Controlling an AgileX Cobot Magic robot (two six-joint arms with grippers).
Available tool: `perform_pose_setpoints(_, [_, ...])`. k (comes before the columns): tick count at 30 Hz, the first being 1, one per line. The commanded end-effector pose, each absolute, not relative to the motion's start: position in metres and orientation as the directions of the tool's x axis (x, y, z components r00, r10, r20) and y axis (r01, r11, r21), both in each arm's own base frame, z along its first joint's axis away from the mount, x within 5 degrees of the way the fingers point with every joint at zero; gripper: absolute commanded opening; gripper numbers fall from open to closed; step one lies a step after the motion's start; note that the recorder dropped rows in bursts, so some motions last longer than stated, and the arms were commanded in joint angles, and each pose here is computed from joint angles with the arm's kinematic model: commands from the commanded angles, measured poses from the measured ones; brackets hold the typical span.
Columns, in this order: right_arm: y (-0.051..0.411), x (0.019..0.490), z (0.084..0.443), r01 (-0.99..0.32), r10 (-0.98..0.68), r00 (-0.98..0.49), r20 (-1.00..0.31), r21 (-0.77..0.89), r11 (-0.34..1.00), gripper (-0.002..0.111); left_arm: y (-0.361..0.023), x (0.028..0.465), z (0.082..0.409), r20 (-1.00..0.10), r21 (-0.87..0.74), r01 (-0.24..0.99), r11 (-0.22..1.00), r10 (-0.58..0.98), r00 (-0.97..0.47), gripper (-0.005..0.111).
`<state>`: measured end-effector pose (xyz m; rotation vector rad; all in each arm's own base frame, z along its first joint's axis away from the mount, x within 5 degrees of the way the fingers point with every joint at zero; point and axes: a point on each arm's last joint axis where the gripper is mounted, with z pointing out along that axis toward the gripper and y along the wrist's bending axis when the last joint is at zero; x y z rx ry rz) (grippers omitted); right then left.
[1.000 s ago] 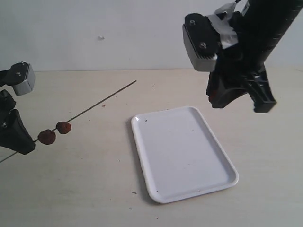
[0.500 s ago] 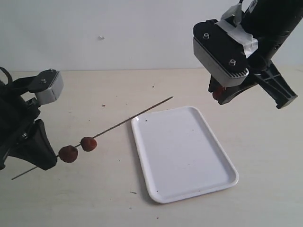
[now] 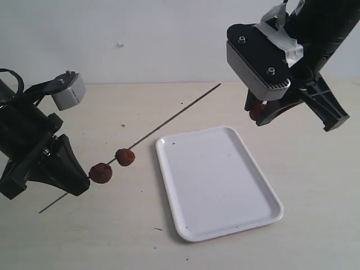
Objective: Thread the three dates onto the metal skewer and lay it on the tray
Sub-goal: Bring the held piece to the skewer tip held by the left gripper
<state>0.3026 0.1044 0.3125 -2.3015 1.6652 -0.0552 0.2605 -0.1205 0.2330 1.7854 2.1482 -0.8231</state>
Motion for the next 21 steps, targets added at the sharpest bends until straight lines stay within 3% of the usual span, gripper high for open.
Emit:
perform_pose_setpoints(1, [0.106,0.3,0.318,-0.894,-0.915,0.38,-0.14,-0.309,-0.324,0.029,-0.123,0.258,0.236,-0.522,-0.291,0.95,0.116,0.812,-0.26,0.0])
perform_pose_setpoints(13, [0.119,0.3,0.328,-0.767,-0.835,0.54,0.106,-0.346,-0.54,0.029,-0.14,0.245,0.229,-0.47,-0.364,0.922,0.134,0.828,-0.306,0.0])
perform_pose_setpoints(16, [0.128,0.296,0.329,-0.73,-0.798,0.577,0.172,-0.331,-0.598,0.029,-0.144,0.243,0.229,-0.439,-0.406,0.893,0.196,0.815,-0.379,0.0])
perform_pose_setpoints(21, [0.13,0.296,0.329,-0.721,-0.791,0.573,0.214,-0.328,-0.61,0.029,-0.144,0.243,0.23,-0.431,-0.425,0.877,0.225,0.802,-0.414,0.0])
